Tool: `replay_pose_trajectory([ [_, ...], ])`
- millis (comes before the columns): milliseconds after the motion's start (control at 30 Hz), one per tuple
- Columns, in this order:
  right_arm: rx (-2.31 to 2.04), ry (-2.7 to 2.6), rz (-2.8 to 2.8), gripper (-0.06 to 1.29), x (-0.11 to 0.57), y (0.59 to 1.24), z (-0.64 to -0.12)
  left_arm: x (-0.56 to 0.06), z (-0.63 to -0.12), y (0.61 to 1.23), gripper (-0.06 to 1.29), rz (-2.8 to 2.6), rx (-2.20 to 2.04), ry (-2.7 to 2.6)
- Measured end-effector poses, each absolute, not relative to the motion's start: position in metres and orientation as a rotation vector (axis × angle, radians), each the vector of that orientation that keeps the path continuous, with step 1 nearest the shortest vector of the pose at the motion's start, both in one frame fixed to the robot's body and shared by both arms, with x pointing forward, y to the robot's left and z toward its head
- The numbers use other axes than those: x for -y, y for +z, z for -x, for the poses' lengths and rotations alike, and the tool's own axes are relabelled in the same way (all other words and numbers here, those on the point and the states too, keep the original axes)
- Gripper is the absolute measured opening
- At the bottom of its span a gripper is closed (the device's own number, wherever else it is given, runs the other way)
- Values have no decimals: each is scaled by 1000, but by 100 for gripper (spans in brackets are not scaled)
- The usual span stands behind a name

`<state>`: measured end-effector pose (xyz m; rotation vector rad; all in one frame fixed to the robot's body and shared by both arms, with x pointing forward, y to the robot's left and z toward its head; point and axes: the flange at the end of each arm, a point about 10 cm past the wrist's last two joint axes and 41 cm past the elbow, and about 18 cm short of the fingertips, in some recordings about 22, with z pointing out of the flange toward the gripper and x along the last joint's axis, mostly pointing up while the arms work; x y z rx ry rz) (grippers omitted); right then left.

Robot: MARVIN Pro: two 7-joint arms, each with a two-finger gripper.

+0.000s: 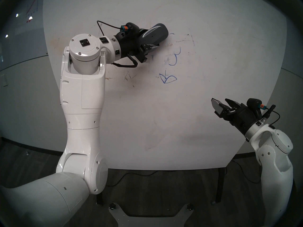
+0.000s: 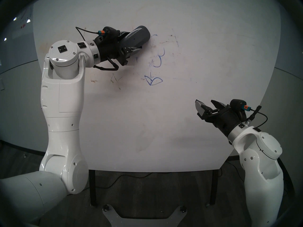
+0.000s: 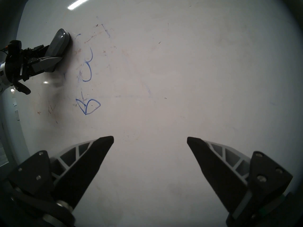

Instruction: Erase all marks on the whiteboard with the eraser

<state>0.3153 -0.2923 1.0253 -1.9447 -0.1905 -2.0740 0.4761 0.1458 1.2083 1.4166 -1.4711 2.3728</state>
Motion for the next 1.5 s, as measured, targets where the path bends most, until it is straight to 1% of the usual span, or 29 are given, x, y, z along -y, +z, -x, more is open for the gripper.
replay_pose_trajectory([
  [533,191,-2074,1945,123,292,1025,-315,-146,-488,1227,66,-1420,1491,2345],
  [1000,191,-2074,1945,123,292,1025,-315,-139,-480,1227,65,-1426,1528,2377],
  [1433,191,-2074,1945,123,292,1025,-315,-92,-475,1210,64,-1369,1583,2342],
  [1500,191,-2074,1945,123,292,1025,-315,-87,-475,1207,62,-1368,1583,2332],
])
